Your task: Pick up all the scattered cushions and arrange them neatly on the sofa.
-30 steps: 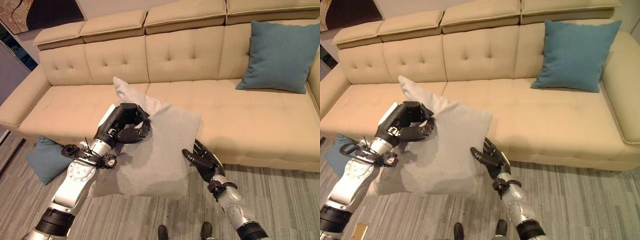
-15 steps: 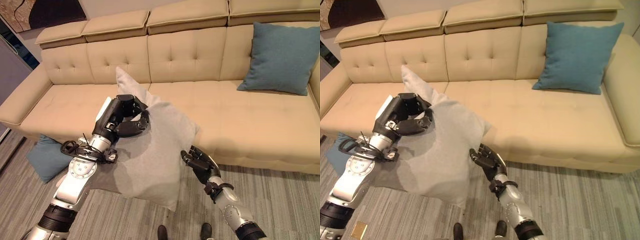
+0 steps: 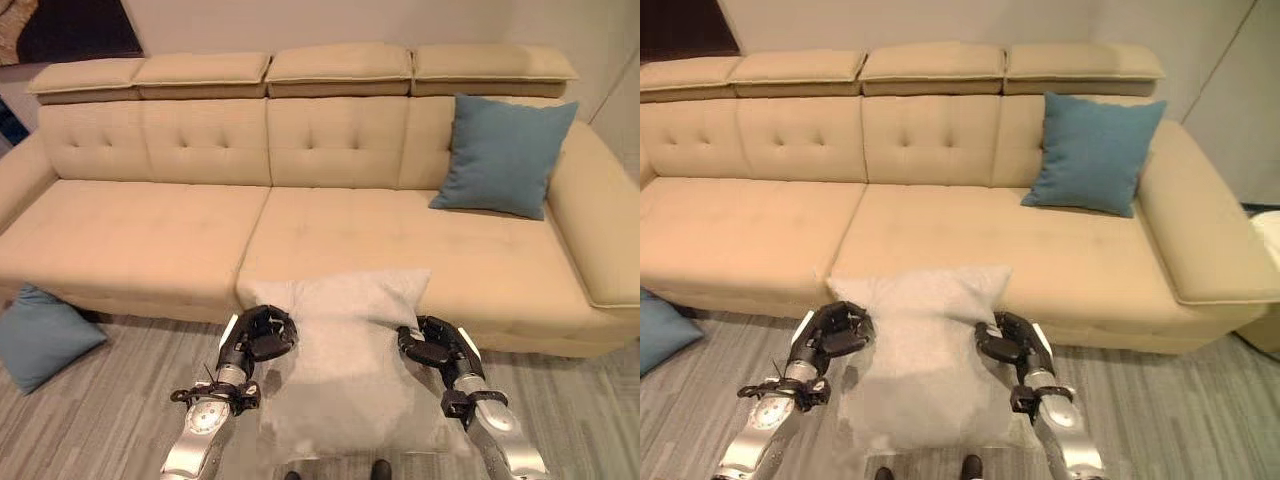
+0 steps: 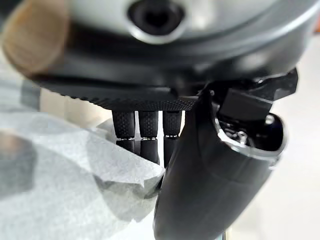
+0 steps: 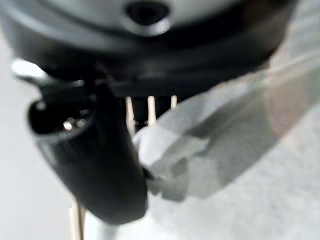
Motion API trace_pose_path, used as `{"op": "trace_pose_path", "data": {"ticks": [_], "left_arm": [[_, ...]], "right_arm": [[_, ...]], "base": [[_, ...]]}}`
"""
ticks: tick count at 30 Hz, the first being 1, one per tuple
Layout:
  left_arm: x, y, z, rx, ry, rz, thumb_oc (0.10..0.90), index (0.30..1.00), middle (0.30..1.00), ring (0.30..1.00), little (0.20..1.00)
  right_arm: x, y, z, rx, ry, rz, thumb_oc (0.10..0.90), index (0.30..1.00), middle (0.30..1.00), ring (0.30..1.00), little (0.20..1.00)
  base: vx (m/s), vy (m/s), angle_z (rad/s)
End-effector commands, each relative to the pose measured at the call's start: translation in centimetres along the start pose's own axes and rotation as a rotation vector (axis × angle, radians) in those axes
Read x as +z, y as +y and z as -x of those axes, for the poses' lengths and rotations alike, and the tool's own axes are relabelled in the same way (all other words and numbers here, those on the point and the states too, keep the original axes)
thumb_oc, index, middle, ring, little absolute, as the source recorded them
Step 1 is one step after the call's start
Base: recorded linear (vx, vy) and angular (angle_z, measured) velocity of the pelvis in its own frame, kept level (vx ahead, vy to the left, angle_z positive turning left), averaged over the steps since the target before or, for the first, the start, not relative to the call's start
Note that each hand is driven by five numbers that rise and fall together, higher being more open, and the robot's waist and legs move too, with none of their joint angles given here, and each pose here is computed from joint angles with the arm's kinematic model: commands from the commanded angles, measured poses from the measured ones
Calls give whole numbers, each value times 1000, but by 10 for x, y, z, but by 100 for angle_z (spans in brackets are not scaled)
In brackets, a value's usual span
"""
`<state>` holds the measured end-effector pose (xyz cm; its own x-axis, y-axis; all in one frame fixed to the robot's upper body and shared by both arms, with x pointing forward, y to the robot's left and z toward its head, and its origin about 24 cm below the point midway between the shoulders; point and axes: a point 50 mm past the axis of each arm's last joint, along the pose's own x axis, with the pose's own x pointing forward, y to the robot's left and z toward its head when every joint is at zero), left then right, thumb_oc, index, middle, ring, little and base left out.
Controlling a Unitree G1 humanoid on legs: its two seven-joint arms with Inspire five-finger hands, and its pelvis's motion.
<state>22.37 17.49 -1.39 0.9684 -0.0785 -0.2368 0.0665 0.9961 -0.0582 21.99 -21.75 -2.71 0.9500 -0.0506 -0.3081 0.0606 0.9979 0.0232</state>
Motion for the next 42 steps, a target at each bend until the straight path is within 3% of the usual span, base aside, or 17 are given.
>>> {"op": "trace_pose_path", "data": {"ticks": [1,16,30,42], "left_arm": [[73,-8,-23,-41,-345,-19,400,300,300,300,300],[84,-9,-22,-29,-397,36,400,300,300,300,300],[83,11,-13,20,-385,20,400,300,300,300,300],[78,-11,-18,-79,-377,96,400,300,300,300,300]], "right_arm": [[66,42,-14,120,-328,1,400,300,300,300,300],[88,48,-19,115,-409,74,400,300,300,300,300],[113,65,-24,126,-512,78,400,300,300,300,300],[95,43,-18,98,-446,138,400,300,300,300,300]], "base": [[-29,-72,-40],[14,53,1],[148,181,-8],[226,13,35]]}}
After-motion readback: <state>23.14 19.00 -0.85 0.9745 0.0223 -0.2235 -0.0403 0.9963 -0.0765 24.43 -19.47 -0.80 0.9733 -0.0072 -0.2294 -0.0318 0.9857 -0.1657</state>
